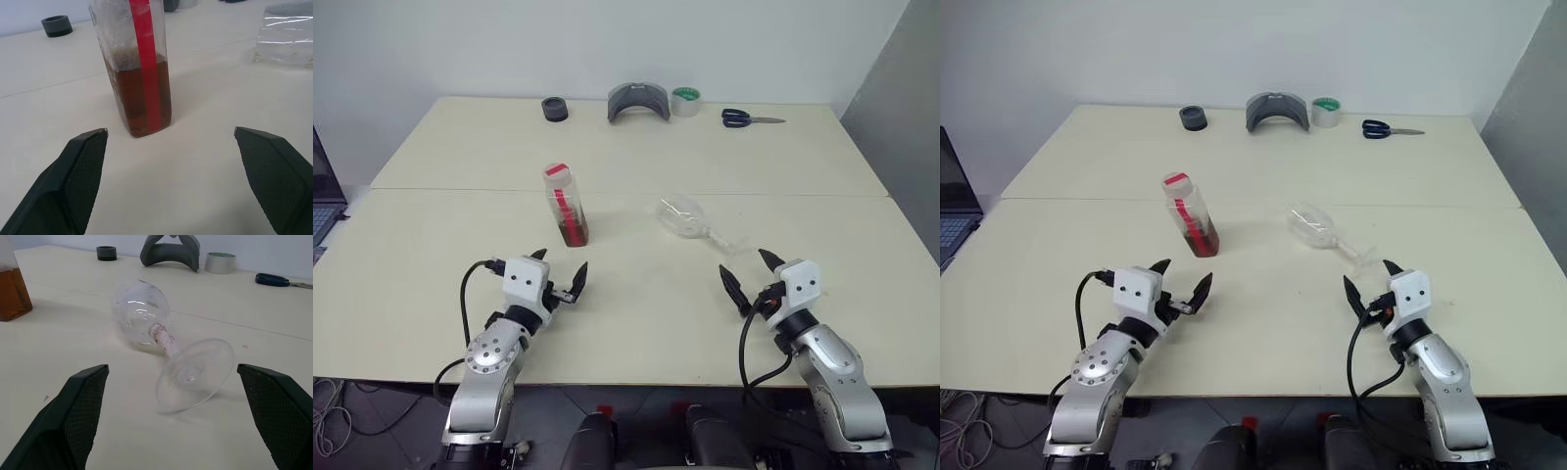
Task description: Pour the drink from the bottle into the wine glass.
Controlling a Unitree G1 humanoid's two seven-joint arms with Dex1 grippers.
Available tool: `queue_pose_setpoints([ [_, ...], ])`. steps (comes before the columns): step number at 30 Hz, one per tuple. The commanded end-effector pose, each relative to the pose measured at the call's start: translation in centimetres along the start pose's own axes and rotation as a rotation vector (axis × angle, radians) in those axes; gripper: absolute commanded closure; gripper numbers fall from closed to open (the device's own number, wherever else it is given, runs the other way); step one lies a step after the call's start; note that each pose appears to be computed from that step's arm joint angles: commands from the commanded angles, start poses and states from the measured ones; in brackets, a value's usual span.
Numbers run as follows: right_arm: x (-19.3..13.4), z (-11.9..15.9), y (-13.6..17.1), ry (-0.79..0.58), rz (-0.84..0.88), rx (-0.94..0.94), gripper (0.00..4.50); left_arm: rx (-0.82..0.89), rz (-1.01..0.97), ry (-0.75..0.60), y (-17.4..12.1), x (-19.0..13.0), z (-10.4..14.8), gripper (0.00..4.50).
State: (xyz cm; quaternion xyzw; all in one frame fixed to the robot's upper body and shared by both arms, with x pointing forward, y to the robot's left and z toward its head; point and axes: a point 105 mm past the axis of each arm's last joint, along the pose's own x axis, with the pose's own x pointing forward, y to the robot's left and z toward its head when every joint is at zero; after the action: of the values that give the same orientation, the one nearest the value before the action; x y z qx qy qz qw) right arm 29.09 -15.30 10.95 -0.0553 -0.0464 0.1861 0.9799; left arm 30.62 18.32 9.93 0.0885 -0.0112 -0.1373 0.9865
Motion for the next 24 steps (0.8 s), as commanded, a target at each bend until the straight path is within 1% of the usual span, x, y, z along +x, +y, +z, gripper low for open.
queue_pose_setpoints([
  [1,-0.01,1.2,-0.18,-0.054,-0.008,-0.013,0.0,0.02,-0.015,-0.032,0.01,0.17,1.04,0.05],
  [5,-0.02,1.26,-0.12,-0.055,-0.005,-0.015,0.0,0.048,-0.003,-0.031,0.3,0.37,1.13,0.05],
  [24,0.01,1.29,0.17,-0.052,-0.004,-0.008,0.0,0.041,-0.005,-0.022,-0.08,0.58,1.34,0.05],
])
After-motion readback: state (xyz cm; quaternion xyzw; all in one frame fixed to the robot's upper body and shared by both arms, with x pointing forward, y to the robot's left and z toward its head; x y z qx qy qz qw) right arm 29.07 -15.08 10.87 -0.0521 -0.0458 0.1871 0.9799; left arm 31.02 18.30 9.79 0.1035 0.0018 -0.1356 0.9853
